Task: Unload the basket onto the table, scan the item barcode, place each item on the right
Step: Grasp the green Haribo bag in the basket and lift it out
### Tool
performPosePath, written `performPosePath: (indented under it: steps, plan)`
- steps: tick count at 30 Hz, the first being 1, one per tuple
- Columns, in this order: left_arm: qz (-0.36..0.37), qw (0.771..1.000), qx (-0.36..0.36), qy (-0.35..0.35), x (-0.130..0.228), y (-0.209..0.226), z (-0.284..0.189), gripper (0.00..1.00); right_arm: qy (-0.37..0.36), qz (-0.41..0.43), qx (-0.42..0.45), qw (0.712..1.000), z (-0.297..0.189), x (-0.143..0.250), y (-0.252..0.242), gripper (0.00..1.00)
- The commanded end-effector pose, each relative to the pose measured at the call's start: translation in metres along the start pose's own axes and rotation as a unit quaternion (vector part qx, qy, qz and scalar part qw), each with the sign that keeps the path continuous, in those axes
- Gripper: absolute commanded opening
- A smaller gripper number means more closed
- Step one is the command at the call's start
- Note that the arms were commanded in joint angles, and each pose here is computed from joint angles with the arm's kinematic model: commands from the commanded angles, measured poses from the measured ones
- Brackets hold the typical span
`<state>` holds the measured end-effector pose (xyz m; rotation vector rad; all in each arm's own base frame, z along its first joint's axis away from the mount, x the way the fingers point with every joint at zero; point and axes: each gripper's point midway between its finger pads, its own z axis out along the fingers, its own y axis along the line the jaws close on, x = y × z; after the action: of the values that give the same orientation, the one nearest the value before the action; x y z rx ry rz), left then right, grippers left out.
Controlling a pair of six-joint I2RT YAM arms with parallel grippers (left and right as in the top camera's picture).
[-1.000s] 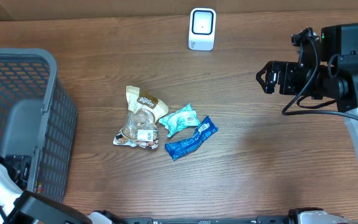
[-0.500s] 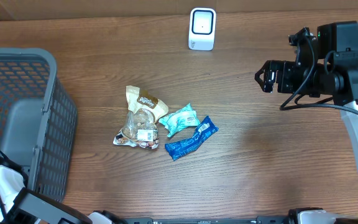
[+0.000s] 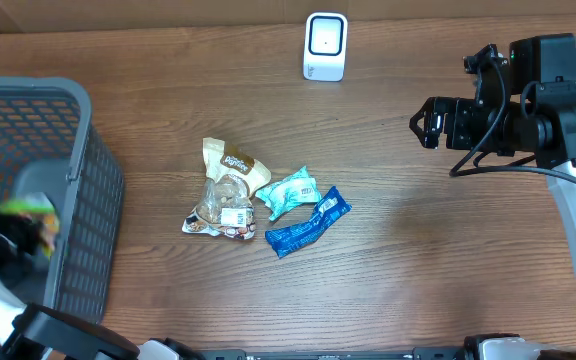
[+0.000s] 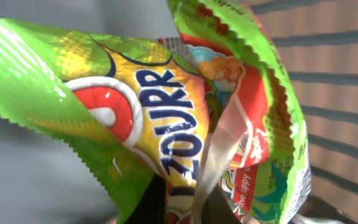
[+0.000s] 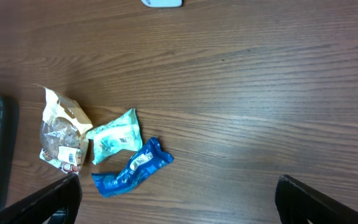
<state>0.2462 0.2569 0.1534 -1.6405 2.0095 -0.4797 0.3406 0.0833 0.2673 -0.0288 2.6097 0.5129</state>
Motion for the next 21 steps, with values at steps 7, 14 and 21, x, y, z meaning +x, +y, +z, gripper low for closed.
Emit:
performPosePath:
  steps: [7, 14, 21]
  plan:
    - [0.353, 0.907, 0.219, -0.071, 0.056, -0.213, -0.172, 0.04, -0.014, -0.007, -0.006, 1.000, -0.005, -0.008, 0.005, 1.00]
    - [0.546, 0.827, 0.131, 0.021, 0.189, -0.227, -0.141, 0.04, -0.014, -0.007, -0.006, 1.000, -0.005, -0.008, 0.005, 1.00]
    - [0.668, 0.702, 0.100, 0.224, 0.351, -0.212, -0.041, 0.04, -0.014, -0.007, -0.006, 1.000, -0.005, -0.008, 0.005, 1.00]
